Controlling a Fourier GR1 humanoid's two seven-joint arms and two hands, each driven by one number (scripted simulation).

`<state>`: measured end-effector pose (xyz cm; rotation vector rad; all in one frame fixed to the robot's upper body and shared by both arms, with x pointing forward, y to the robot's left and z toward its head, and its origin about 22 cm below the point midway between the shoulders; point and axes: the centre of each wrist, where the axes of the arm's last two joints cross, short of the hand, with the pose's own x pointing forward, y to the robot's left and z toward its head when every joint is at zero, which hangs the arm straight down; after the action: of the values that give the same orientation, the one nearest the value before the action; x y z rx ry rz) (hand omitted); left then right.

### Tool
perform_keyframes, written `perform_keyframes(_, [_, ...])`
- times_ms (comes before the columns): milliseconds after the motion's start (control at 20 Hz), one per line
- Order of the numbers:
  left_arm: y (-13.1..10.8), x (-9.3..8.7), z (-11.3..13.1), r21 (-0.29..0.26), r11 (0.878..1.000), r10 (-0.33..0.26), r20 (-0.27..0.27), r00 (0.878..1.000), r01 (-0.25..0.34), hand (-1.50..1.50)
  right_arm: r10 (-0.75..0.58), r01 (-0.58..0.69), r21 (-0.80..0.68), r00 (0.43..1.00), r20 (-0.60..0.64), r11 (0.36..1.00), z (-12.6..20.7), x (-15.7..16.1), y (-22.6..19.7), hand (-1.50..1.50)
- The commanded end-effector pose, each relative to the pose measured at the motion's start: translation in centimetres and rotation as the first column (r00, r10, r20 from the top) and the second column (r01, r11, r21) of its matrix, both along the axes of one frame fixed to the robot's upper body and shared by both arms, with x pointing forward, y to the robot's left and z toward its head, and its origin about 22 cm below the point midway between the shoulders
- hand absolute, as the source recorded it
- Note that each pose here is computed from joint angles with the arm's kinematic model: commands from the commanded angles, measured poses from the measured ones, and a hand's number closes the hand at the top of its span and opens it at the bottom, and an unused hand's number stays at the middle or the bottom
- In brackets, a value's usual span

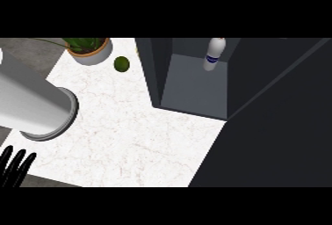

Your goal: Pick up the bottled water, place it into the cabinet and close the cabinet

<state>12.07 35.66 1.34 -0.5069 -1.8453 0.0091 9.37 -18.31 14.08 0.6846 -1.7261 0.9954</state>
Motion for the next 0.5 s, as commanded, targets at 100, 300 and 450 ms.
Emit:
perform_keyframes(100, [0.6, 0.6, 0.7, -0.009, 1.000, -0.005, 0.027, 1.000, 0.005, -1.50, -0.067, 0.079, 0.084, 0.989, -0.135, 0.993, -1.0, 1.2, 2.0, 1.50])
perform_keyframes(300, [1.0, 0.9, 1.4, -0.006, 1.000, -0.030, 0.038, 0.999, 0.030, -1.50, -0.079, 0.106, 0.123, 0.974, -0.213, 0.987, -1.5, 2.4, 2.5, 1.50])
perform_keyframes(450, [1.4, 0.9, 1.2, 0.009, 1.000, -0.004, 0.039, 0.999, 0.004, -1.50, -0.072, 0.117, 0.157, 0.961, -0.269, 0.981, -2.0, 3.9, 3.4, 1.50])
